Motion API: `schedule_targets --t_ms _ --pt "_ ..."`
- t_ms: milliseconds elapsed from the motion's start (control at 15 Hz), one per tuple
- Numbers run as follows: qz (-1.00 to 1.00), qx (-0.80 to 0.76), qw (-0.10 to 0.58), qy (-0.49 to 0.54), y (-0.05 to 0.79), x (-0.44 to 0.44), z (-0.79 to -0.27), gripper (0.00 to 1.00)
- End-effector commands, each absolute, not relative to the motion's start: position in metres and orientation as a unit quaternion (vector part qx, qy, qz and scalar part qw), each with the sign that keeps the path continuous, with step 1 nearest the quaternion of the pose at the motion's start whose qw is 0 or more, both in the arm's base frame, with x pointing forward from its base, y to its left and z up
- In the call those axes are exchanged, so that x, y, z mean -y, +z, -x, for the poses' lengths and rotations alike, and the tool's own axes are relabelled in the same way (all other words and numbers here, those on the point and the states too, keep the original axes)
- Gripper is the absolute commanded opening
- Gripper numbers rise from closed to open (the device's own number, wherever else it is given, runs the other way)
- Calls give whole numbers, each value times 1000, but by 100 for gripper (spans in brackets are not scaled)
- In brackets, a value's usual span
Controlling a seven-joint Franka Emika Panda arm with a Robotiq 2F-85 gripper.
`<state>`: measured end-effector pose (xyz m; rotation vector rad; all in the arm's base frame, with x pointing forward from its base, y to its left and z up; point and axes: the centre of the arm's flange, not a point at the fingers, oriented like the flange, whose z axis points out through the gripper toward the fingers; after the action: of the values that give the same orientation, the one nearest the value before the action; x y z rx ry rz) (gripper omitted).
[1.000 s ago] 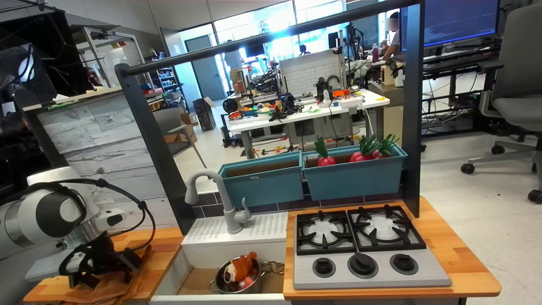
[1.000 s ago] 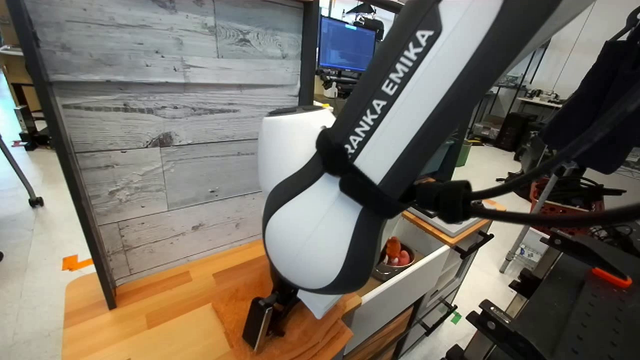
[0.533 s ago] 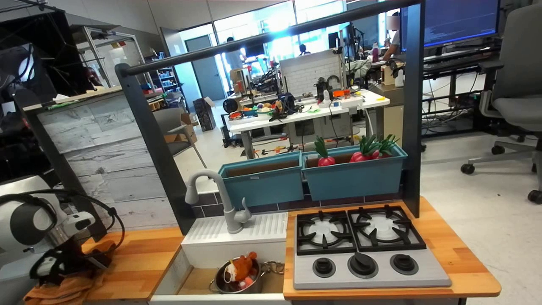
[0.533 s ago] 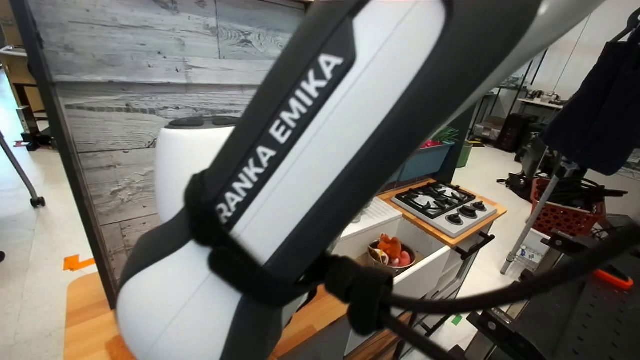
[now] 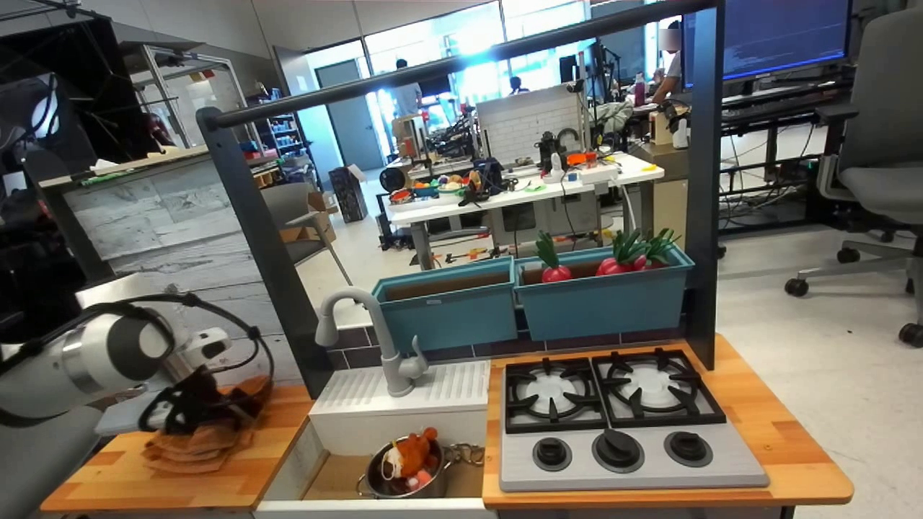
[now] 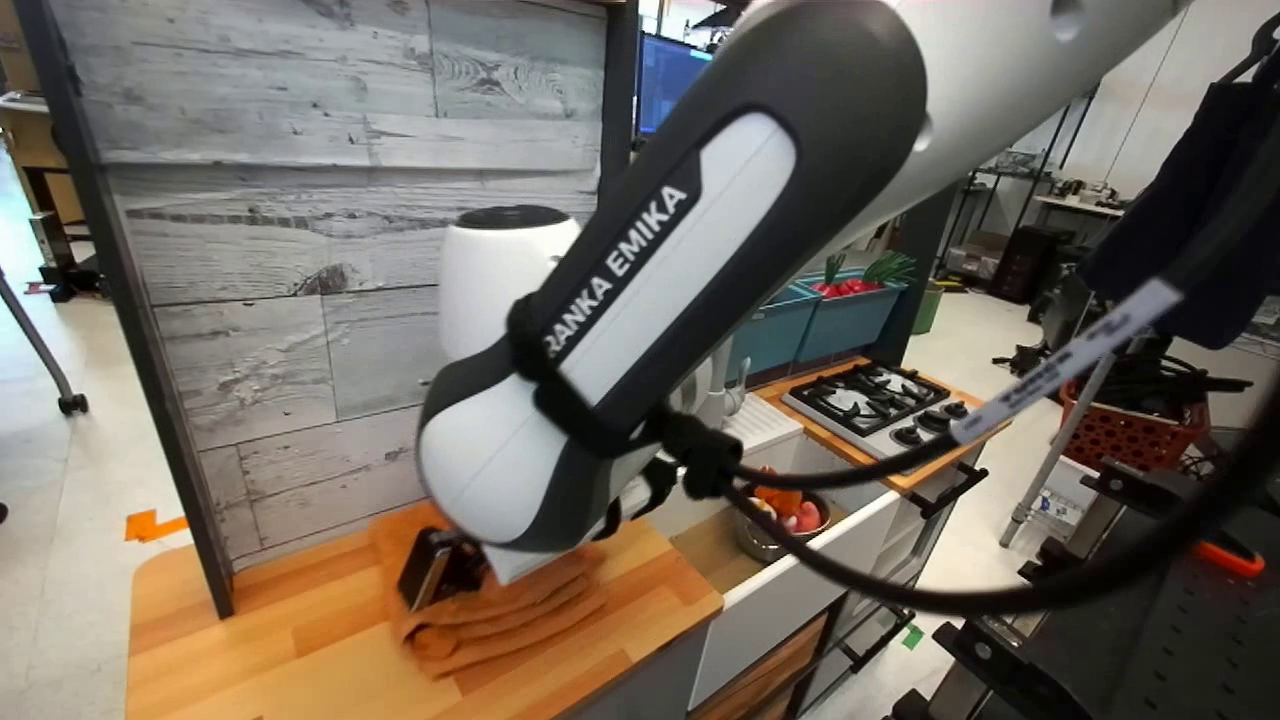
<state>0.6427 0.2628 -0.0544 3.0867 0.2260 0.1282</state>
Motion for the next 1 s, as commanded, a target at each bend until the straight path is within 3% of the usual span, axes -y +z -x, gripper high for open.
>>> schedule_targets --t_ms 0,667,933 --pt "-999 -14 47 21 -86 -201 -661 100" --pt "-973 -226 -36 -21 -86 -388 -553 100" --pt "-978 -204 10 -46 -78 -336 -551 100"
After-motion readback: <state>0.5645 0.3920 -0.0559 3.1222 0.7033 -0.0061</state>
